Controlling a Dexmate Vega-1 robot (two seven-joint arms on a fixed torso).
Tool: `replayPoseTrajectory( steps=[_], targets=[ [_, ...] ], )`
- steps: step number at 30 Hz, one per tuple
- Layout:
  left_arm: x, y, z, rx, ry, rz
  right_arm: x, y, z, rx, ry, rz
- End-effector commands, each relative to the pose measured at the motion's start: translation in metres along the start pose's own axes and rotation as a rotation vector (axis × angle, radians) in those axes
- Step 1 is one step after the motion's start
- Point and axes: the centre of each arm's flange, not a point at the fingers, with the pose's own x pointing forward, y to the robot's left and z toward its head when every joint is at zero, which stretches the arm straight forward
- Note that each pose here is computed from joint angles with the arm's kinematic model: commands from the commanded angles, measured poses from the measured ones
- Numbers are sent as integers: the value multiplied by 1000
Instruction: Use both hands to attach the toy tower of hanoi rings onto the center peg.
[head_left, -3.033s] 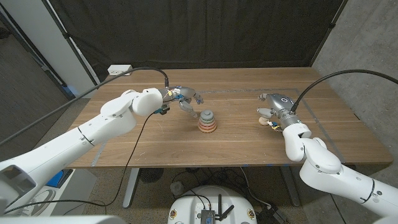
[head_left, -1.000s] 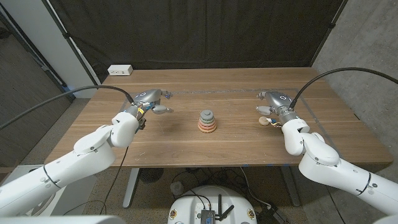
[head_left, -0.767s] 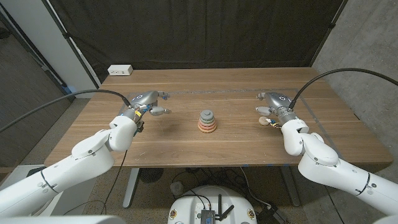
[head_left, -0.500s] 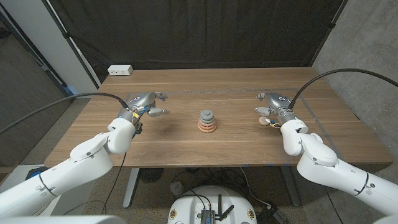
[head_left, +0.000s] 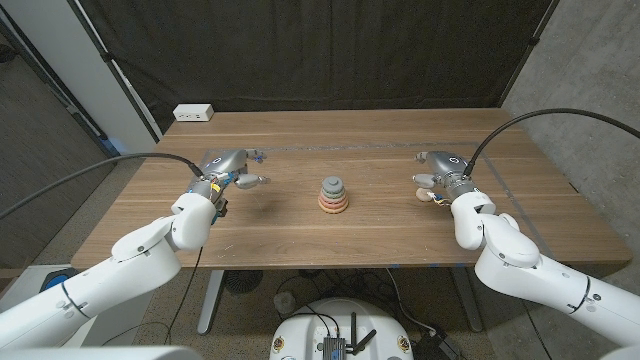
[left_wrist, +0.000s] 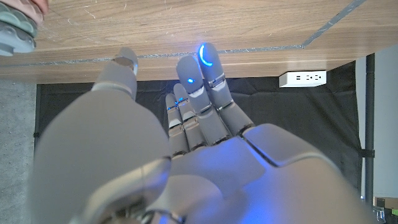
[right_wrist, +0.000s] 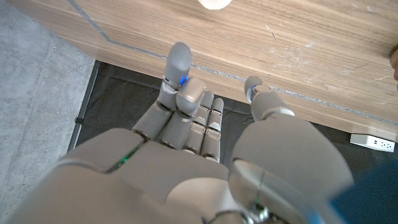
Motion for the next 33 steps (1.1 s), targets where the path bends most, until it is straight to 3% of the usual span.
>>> replayPoseTrajectory(
  steps=[1, 33],
  targets=[
    [2, 0, 1, -3, -7, 5, -1, 1, -7, -33, 45, 64],
    [6, -4, 2, -15, -4, -5, 23, 18, -15, -93, 132, 226]
  ],
)
